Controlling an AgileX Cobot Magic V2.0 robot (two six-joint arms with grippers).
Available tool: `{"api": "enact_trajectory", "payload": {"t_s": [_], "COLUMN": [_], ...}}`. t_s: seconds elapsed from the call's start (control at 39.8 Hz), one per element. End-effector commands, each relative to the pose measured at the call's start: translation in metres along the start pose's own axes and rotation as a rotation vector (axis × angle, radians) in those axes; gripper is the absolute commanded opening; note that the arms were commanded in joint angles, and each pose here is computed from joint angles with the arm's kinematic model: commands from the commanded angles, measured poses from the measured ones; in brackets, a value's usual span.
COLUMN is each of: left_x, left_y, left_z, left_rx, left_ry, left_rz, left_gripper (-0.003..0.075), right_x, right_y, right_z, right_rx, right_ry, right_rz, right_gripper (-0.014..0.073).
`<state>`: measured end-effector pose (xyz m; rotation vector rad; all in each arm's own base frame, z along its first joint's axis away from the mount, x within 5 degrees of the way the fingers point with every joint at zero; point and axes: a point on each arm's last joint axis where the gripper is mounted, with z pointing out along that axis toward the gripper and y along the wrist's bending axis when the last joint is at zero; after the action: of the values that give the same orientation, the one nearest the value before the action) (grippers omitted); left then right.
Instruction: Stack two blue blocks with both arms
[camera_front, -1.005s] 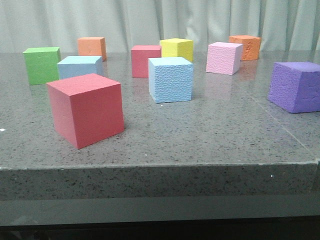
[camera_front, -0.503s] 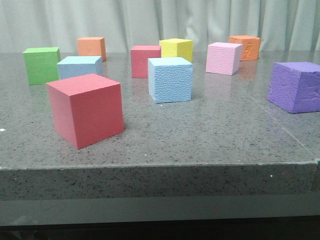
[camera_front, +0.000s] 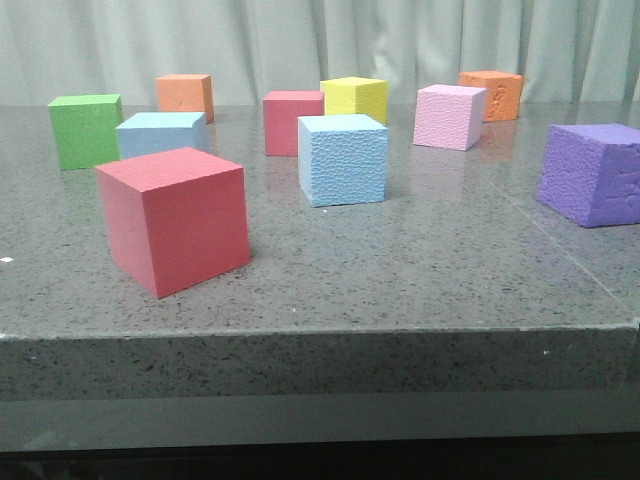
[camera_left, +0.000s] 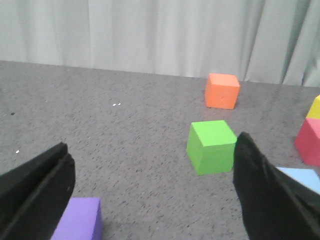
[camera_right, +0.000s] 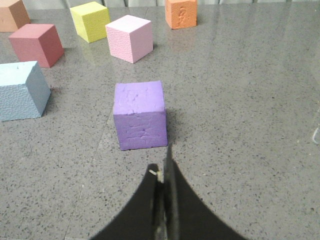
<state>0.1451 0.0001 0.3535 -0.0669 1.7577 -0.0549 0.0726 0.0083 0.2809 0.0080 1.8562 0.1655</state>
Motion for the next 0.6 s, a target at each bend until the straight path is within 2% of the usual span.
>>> {"api": "enact_trajectory", "payload": {"t_s": [0.0,0.13,0.25,0.43,0.58], "left_x": [-0.033,-0.045,-0.046,-0.041,-0.046], "left_y": [-0.013,-0.035,-0.063,-0.096,-0.121], "left_z": [0.003,0.015,0.036,0.075,0.098], "left_rx": [0.076,0.192,0.295,0.355,0.387], "left_ry": [-0.124,-0.107,0.026,0.254,0.364], "left_rz": [0.0,0.015,0.048,0.107,0.138], "left_gripper": [0.0615,0.0615,0.0616,0.0616,0.0615], "right_x": [-0.016,-0.016,-0.016,-0.016,-0.016], "right_y": [0.001,0.001,0.001,0.001,0.001], "right_z": [-0.003,-0.003,-0.003,-0.003,-0.003], "right_rx": [-0.003,-0.003,-0.003,-0.003,-0.003], "right_ry": [-0.111,-0.111,-0.111,-0.11,-0.106], "right_rz": [-0.025,-0.025,-0.025,-0.025,-0.025], "right_gripper": [-0.0066,-0.0066,-0.0066,-0.0066,-0.0066]}}
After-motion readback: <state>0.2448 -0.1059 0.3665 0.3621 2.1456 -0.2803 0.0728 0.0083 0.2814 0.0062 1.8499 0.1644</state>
